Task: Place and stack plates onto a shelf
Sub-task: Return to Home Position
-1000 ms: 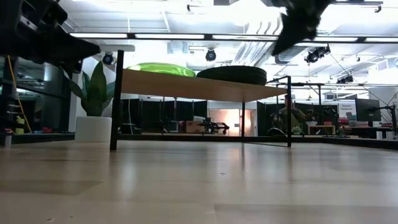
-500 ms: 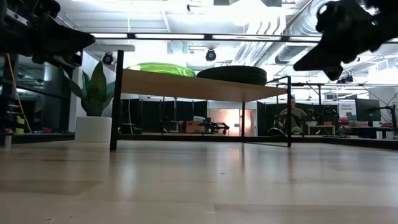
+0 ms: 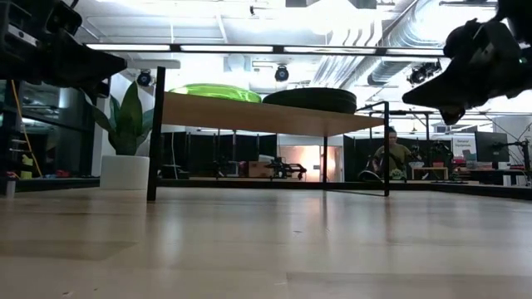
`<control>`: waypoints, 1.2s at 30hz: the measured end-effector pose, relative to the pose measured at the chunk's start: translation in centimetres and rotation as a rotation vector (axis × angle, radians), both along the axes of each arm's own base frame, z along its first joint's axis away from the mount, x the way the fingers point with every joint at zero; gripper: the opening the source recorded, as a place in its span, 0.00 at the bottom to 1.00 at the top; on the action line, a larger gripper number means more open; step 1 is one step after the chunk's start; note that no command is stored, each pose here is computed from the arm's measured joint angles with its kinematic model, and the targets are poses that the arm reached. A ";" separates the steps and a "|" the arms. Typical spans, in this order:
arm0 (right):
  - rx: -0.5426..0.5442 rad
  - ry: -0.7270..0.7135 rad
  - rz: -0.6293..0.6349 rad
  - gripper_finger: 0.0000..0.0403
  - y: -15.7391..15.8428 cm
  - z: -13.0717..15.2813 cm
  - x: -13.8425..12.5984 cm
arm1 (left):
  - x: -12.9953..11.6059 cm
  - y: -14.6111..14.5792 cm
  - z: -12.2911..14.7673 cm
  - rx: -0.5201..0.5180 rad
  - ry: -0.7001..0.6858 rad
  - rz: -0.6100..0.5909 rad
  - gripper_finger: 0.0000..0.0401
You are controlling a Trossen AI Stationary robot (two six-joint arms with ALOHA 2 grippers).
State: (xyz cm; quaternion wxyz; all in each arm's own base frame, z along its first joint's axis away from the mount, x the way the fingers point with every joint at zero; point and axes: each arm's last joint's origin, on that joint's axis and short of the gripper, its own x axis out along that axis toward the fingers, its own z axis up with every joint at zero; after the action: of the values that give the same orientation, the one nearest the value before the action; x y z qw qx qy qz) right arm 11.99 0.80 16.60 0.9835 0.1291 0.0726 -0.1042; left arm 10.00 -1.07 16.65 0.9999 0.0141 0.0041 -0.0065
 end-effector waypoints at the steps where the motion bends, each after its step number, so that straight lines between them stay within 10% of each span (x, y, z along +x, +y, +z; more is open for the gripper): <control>1: -0.010 -0.020 0.003 0.00 0.0 -0.2 -0.1 | 0.0 0.0 0.0 -0.006 0.001 0.000 0.00; 25: -0.276 -0.084 0.125 0.00 0.0 -0.3 -1.7 | 0.0 0.0 0.1 -0.017 -0.010 0.013 0.00; 36: -0.239 -0.087 0.122 0.00 0.0 -0.3 -1.7 | 0.0 0.0 0.1 -0.017 -0.010 0.013 0.00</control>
State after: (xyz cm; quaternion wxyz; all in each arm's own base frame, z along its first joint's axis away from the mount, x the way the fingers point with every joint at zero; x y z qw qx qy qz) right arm 10.31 0.80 16.29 0.9986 0.0108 0.0248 -0.0465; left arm 9.99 -1.03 16.77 1.0000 0.0057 -0.0010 -0.0002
